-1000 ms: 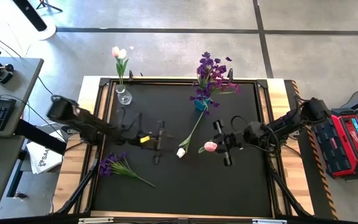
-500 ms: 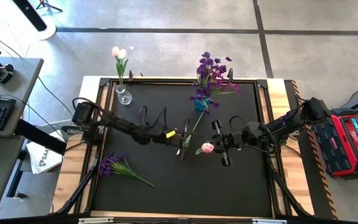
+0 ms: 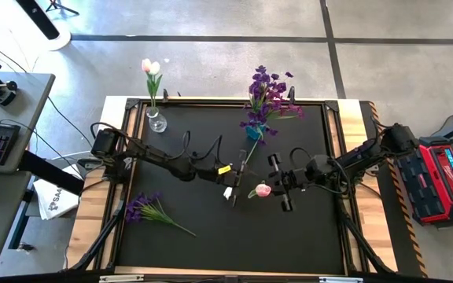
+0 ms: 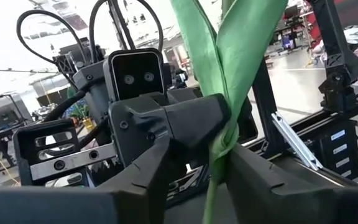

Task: Sort flowers into vase by color
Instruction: Put the pink tulip into the transparent vase

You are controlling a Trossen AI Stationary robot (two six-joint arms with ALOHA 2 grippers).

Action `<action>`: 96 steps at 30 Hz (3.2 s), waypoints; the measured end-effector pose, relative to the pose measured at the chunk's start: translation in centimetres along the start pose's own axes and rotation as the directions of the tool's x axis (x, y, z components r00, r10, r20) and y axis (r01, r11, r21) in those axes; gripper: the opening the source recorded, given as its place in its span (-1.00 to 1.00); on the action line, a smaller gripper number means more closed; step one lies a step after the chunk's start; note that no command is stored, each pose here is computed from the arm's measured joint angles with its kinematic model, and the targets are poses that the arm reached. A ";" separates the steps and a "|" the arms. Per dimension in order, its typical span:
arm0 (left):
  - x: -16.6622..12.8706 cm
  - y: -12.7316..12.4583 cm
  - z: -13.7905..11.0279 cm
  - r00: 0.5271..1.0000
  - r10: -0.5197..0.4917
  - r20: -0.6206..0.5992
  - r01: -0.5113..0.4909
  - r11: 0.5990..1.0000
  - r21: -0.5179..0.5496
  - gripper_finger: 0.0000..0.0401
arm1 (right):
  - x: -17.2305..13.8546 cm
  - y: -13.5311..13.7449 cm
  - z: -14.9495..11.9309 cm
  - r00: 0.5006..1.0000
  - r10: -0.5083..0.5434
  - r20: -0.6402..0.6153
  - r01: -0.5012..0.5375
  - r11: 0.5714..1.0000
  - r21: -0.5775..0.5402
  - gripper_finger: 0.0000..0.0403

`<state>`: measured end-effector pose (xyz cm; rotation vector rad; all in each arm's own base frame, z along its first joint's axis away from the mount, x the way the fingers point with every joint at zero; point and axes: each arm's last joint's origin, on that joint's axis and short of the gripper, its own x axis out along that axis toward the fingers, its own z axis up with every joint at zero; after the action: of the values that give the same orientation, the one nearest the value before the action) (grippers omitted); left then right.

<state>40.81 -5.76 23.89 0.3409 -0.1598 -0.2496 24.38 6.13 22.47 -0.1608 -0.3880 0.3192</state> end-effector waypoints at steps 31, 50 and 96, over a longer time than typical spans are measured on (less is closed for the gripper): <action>-2.5 -1.3 -1.9 0.842 0.144 -0.520 -0.160 0.987 0.014 -0.99 | -1.2 0.8 4.0 0.999 0.039 -0.020 -0.036 0.992 0.125 -0.05; -12.1 1.5 8.0 0.746 0.378 -0.549 -0.410 0.910 0.070 -0.99 | -2.1 3.4 5.1 0.992 0.003 -0.128 0.011 0.994 0.106 -0.04; -31.2 11.1 6.8 -0.079 0.801 -0.593 -0.961 0.097 0.259 -0.99 | -2.2 3.2 4.9 0.984 -0.074 -0.163 0.088 0.992 0.085 -0.04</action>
<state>11.98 10.60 30.52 -0.0447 0.3552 1.3099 19.68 8.89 25.48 -0.0792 -0.2204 0.2413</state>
